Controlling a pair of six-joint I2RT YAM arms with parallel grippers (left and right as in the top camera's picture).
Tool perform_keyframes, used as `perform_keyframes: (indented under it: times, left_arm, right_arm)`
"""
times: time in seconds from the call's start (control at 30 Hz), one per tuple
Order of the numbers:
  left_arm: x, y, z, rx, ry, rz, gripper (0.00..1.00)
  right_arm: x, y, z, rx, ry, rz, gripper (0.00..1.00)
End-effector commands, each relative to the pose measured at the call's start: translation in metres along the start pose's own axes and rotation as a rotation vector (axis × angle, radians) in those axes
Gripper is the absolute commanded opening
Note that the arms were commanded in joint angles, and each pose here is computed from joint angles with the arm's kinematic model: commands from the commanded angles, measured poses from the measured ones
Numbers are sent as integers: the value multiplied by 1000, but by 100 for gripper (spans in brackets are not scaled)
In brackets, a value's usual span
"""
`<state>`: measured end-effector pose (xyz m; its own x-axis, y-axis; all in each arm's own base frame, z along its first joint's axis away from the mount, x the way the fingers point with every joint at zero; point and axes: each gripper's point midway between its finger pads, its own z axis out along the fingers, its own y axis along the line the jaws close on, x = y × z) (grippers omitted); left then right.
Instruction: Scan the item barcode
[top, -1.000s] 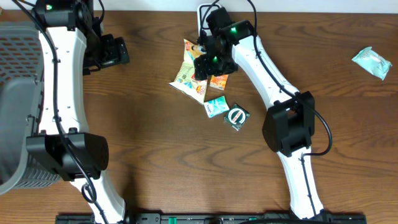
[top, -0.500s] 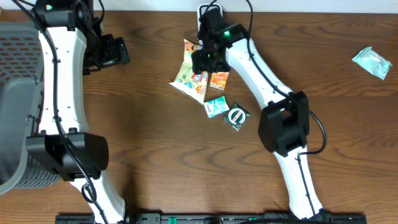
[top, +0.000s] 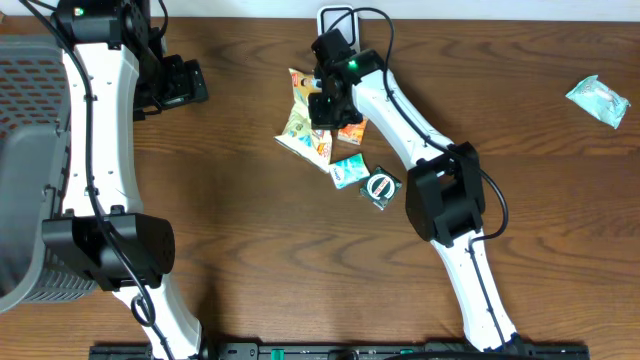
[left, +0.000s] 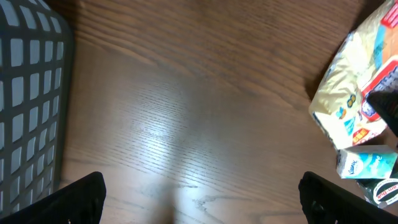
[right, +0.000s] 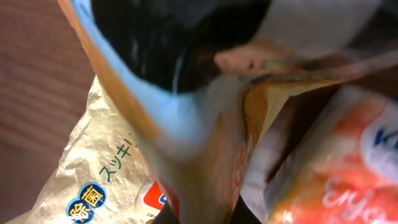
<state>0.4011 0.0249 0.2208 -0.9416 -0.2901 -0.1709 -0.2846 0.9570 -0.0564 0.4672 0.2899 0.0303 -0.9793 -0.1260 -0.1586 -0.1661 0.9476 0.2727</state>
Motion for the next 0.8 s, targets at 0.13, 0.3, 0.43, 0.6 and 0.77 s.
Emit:
perform_keyframes:
  times: [0.13,0.3,0.43,0.6,0.77]
  left_arm:
    - [-1,3,1,-11,2,2,98]
    - [-1,3,1,-11,3,2,98]
    - [-1,3,1,-11,3,2,98]
    - [-1,3,1,-11,3,2,98]
    - [-1,3,1,-11,3,2,98]
  right_arm:
    - [8,16,-70,-322,57,-105,1]
    - [10,-4,-131,-580,36,-177,1]
    - [17,-30,-158,-720,4,-245,1]
    - [33,-127,-165,-545,35,-210,1]
    - [41,-201,-159,-312,83,-122,1]
